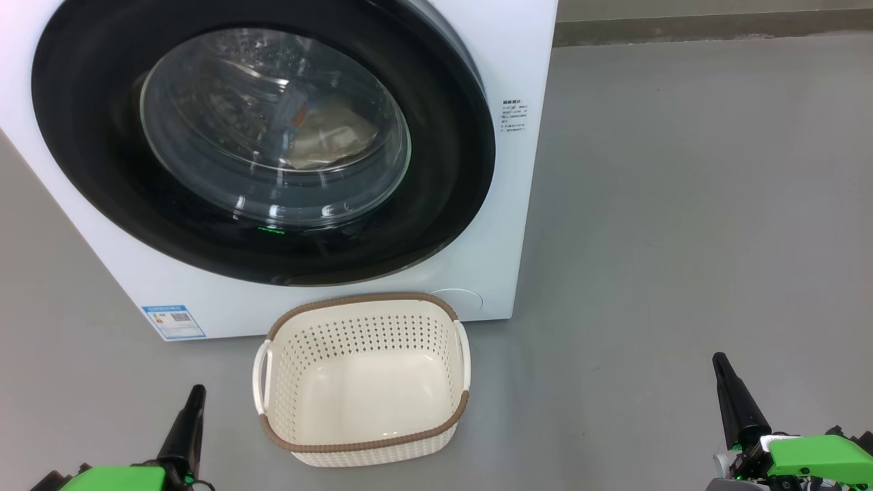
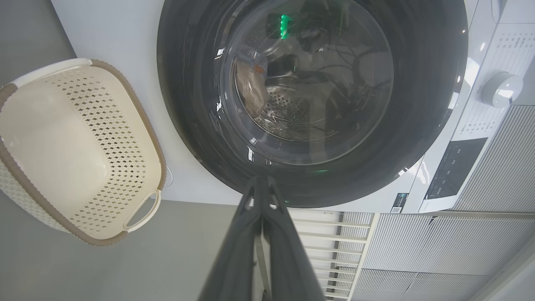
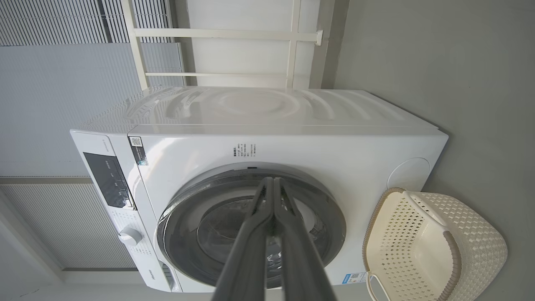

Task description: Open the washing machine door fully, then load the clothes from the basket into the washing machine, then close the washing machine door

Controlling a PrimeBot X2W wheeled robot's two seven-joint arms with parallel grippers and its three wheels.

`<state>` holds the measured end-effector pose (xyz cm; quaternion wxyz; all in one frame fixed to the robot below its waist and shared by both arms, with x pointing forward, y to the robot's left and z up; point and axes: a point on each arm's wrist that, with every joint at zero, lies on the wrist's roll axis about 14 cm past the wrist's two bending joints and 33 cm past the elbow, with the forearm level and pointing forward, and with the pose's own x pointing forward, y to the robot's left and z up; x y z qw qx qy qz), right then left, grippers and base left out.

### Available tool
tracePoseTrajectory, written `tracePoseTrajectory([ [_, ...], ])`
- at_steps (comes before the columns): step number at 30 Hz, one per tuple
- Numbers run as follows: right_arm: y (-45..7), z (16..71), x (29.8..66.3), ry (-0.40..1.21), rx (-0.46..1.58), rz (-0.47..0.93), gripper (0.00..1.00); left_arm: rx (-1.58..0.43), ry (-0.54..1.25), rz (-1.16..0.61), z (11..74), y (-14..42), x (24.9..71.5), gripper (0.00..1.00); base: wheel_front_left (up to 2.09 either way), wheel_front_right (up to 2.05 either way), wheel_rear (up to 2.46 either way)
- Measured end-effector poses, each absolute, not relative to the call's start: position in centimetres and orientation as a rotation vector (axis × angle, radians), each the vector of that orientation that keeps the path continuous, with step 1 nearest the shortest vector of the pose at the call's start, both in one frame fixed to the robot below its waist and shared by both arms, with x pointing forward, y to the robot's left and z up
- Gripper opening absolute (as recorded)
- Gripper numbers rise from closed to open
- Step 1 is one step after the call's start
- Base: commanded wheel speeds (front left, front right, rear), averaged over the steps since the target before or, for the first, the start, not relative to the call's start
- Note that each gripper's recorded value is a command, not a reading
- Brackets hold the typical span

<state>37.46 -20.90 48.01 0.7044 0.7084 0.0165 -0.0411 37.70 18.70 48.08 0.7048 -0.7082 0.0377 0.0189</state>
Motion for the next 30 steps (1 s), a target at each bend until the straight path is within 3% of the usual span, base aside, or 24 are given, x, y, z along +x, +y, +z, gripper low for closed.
tracePoseTrajectory([
  [30,-20.9,48.02,37.46,0.036,1.575,-0.091,0.0,-1.575,0.084,0.042,48.08,18.69,37.7,0.0,0.0,0.0,0.0],
])
